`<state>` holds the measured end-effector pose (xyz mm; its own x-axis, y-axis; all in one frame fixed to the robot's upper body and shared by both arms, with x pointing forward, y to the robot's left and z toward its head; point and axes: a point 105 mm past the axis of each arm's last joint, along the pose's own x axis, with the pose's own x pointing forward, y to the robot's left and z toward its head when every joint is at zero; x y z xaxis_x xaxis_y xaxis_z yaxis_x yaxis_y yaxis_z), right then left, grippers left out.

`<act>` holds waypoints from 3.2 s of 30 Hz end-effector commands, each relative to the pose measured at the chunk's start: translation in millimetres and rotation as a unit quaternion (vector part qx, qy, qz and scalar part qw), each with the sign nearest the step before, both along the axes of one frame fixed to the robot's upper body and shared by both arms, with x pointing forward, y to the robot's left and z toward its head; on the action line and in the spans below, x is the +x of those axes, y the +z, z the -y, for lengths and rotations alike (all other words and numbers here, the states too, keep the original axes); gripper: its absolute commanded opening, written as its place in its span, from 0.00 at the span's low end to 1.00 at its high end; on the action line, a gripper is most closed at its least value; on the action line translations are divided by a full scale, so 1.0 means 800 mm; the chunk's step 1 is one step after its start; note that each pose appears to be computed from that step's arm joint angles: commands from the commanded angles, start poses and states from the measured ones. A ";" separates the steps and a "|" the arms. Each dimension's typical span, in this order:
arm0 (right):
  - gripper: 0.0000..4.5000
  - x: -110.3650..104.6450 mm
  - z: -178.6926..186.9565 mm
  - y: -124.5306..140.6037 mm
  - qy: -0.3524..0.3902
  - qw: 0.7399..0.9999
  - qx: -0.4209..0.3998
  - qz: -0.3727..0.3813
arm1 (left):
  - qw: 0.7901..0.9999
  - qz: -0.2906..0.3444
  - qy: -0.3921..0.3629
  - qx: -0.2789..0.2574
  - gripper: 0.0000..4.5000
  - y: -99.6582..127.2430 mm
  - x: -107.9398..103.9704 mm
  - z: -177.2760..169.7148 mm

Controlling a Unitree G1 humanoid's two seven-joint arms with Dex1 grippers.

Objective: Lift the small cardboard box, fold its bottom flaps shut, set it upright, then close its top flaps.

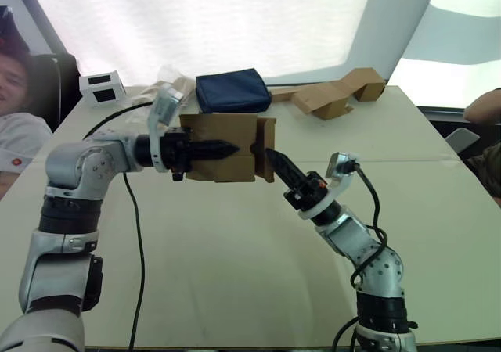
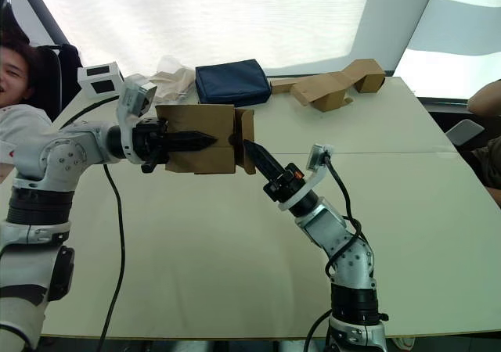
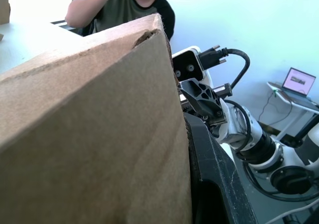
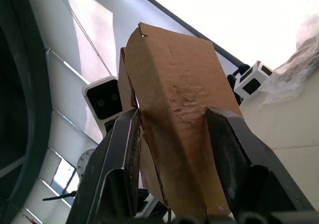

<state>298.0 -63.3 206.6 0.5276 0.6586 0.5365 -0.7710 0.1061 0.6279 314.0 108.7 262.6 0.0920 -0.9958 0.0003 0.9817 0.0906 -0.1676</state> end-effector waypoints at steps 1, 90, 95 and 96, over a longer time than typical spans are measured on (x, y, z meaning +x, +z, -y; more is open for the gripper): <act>0.46 -0.004 0.003 0.018 0.005 0.999 0.033 0.020 | 1.000 0.030 0.000 -0.010 0.00 0.018 -0.006 -0.004; 0.46 -0.004 -0.015 0.001 -0.040 0.998 0.035 -0.027 | 0.997 0.042 0.050 -0.040 0.00 0.012 0.015 0.001; 0.46 -0.013 -0.015 -0.011 -0.020 0.998 0.038 -0.046 | 0.997 0.044 0.051 -0.044 0.00 0.016 0.014 0.000; 0.46 -0.014 -0.015 -0.012 -0.017 0.998 0.038 -0.047 | 0.997 0.043 0.050 -0.045 0.00 0.016 0.014 0.000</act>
